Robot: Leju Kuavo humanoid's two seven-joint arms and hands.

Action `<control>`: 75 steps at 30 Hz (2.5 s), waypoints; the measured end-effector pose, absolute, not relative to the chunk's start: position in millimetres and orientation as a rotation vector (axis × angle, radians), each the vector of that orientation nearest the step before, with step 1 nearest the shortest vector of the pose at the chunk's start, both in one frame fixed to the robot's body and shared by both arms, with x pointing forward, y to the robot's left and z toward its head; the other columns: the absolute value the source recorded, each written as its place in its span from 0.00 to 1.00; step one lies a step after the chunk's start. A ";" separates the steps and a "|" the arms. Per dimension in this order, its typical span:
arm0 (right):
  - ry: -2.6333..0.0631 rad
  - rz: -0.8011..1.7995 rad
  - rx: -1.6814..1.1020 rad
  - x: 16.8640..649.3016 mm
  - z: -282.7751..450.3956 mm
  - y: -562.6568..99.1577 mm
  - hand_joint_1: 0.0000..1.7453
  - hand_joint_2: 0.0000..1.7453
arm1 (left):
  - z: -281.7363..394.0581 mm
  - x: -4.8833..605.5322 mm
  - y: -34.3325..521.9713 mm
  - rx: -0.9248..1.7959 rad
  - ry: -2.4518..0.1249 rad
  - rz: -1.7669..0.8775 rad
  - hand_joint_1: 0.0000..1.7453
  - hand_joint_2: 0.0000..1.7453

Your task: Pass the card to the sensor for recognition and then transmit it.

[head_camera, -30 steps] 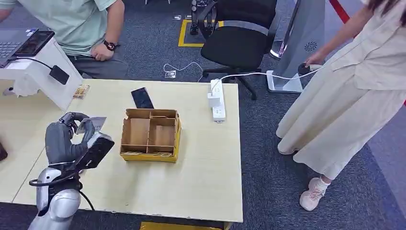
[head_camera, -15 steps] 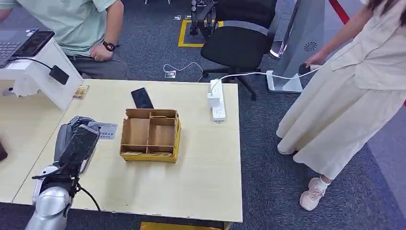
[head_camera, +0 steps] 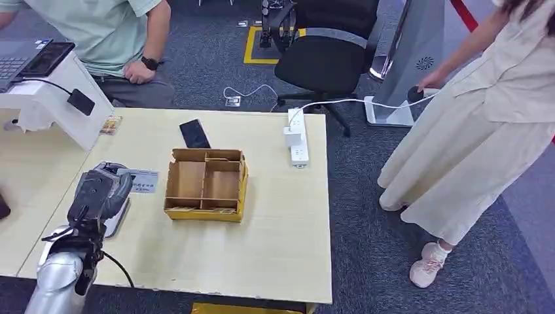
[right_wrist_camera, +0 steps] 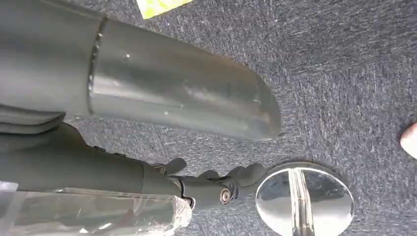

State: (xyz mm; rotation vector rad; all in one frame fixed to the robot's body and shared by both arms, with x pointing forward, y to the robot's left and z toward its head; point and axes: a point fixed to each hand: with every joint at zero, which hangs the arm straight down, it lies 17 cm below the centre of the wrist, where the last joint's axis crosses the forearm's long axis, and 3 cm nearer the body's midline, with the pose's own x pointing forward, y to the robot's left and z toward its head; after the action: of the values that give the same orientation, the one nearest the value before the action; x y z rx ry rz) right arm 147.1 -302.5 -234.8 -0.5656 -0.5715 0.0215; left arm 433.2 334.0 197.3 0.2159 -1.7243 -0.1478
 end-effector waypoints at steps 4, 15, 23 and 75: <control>-0.570 0.015 -0.566 146.5 -235.1 -303.4 0.00 0.00 | 197.0 425.4 332.8 0.172 -1.743 -0.132 1.00 1.00; -0.567 -0.006 -0.572 143.0 -235.5 -308.2 0.00 0.00 | 192.2 366.0 322.1 0.142 -1.760 -0.228 1.00 1.00; -0.572 -0.011 -0.577 145.6 -234.5 -311.0 0.00 0.00 | 200.4 340.3 303.4 0.129 -1.787 -0.259 1.00 1.00; -0.573 0.011 -0.585 151.3 -233.3 -313.8 0.00 0.00 | 190.0 346.3 430.1 0.593 -1.616 0.015 1.00 1.00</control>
State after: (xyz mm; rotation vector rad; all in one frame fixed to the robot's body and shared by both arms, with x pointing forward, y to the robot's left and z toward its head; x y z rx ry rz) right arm 151.3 -313.8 -233.3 -0.5852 -0.5731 0.0105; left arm 346.3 430.1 190.0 0.5925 -1.6155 0.0151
